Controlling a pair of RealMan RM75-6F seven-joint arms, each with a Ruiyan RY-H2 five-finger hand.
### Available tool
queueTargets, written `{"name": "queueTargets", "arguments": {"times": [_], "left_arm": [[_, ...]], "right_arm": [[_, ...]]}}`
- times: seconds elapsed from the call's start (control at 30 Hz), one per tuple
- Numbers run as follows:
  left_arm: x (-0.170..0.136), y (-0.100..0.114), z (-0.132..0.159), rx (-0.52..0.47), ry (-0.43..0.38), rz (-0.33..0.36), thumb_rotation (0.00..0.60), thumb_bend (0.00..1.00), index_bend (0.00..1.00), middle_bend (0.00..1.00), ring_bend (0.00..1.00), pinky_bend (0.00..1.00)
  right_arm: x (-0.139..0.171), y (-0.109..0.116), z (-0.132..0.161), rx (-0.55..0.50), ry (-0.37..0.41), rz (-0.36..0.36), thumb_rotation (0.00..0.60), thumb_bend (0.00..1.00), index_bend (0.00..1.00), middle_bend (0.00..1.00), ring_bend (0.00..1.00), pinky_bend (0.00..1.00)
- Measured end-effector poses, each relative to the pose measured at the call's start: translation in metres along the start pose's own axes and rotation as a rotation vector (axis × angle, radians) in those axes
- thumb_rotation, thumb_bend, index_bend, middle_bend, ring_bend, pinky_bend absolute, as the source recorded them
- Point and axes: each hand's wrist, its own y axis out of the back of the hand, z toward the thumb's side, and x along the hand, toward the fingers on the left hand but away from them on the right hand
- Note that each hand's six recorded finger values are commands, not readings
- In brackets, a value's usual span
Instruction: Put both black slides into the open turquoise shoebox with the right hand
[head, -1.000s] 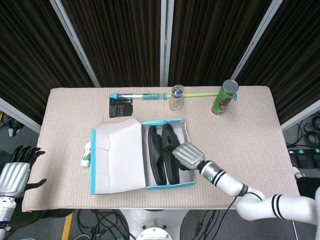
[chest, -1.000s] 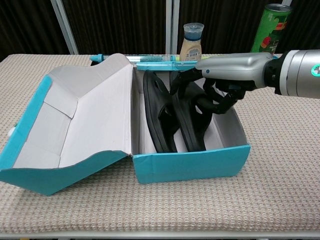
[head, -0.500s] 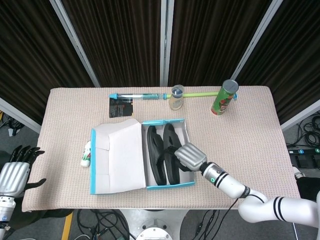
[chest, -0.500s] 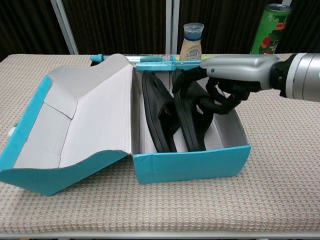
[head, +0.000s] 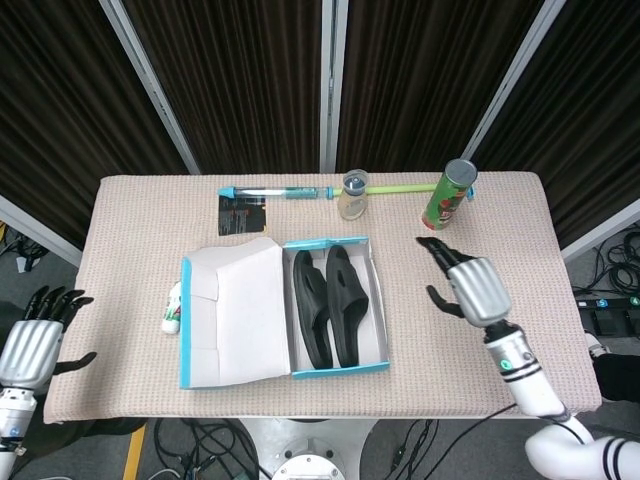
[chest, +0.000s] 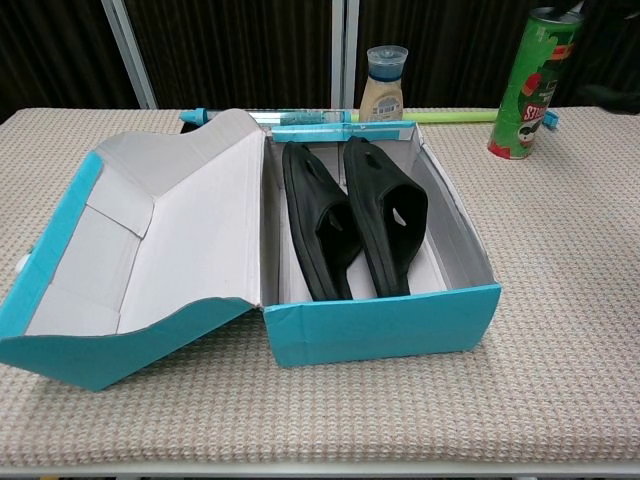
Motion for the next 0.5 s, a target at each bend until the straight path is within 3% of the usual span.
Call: {"name": "queueTargets", "arguments": {"times": [0.13,0.33,0.5], "left_arm": [[0.003,-0.002,-0.001,0.032,0.012,0.024,0.6,0.0,0.22,0.14,0.08,0.06],[0.005,-0.006,0.002,0.051,0.025,0.049,0.6,0.0,0.22,0.14,0.08,0.05],[0.006,-0.004,0.003,0.06,0.034,0.075,0.6,0.0,0.22,0.14,0.08,0.05]], "right_arm": [[0.053,0.011,-0.045,0.068,-0.117,-0.009,0.6,0.28,0.0,0.0,0.0,0.02],[0.117,0.022,-0.071,0.076,-0.191,-0.041,0.6,0.28,0.0,0.0,0.0,0.0],[0.145,0.026,-0.08,0.081,-0.213,-0.063,0.6,0.28,0.0,0.0,0.0,0.0]]}}
